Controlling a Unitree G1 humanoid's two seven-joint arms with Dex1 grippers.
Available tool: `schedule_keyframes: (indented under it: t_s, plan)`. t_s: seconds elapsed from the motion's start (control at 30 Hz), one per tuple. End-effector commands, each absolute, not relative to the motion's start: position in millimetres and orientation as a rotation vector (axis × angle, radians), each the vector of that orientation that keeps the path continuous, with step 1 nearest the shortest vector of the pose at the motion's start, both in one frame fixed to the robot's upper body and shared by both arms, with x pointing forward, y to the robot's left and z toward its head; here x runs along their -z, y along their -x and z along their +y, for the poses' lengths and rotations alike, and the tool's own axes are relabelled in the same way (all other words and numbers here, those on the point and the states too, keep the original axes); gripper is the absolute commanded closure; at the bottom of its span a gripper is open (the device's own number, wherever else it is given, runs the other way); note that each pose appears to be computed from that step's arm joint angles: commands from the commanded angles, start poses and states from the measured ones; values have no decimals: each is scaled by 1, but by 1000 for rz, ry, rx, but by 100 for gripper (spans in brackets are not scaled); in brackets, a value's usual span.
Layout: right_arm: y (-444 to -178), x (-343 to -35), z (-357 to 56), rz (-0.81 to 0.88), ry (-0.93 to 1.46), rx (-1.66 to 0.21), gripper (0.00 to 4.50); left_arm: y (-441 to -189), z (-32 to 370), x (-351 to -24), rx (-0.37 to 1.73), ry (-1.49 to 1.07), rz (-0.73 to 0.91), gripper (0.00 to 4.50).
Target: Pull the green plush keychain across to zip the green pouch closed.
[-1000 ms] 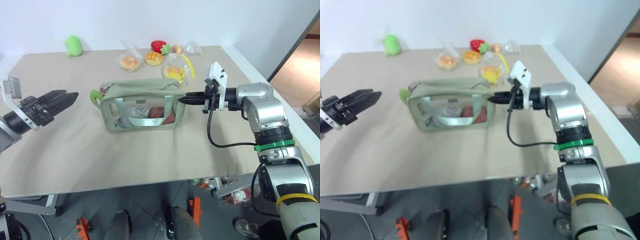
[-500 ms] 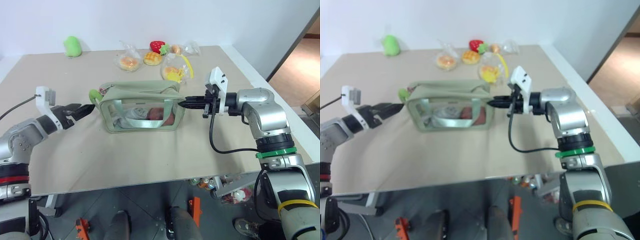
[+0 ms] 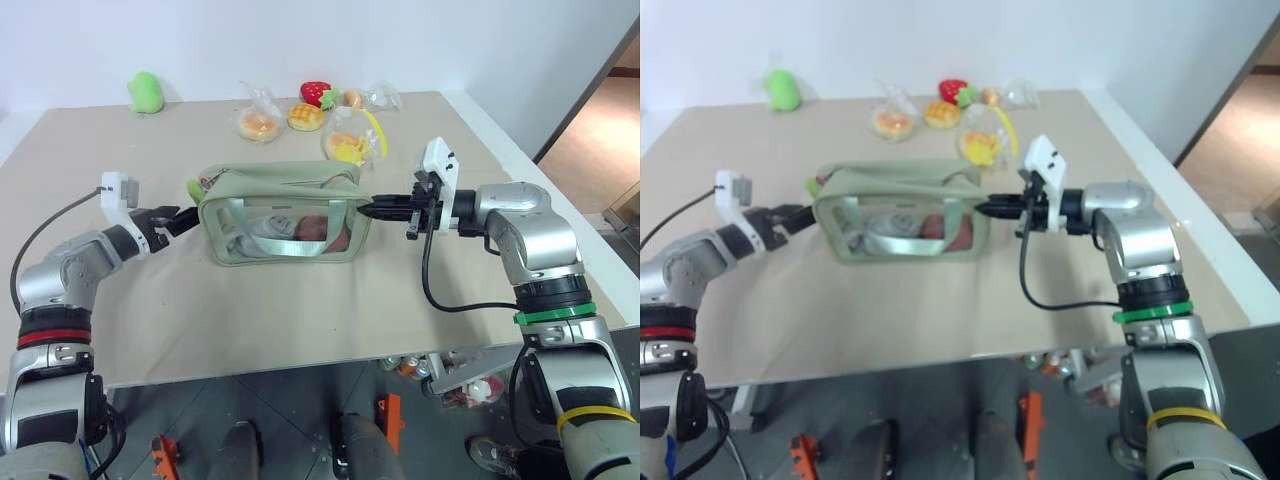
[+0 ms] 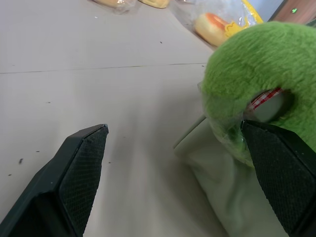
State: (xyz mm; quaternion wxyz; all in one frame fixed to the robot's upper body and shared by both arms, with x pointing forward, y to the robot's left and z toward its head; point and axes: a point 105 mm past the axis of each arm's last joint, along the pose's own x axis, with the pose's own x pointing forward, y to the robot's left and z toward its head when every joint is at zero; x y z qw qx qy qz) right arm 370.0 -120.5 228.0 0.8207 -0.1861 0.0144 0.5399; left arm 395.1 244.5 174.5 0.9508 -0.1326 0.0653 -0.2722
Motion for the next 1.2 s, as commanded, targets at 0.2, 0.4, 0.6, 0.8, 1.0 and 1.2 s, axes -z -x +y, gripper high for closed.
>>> schedule_keyframes:
  t_s: [0.2, 0.4, 0.6, 0.8, 1.0, 1.2]
  plan:
    - [-368, -244, -122, -27, 422, -1141, 445, -380, 233, -219, 725, 392, -3, 0]
    - [-369, -243, -120, -25, 425, -1148, 445, -377, 236, -216, 712, 417, 6, 0]
    - [-370, -244, -121, -25, 425, -1145, 450, -380, 232, -205, 693, 413, 34, 55]
    - [-371, -244, -122, -24, 425, -1137, 450, -379, 228, -204, 710, 395, 39, 252]
    - [-371, -244, -121, -24, 426, -1138, 450, -381, 226, -203, 700, 385, 44, 354]
    - [-371, -243, -120, -21, 423, -1139, 450, -386, 231, -220, 674, 370, -31, 354]
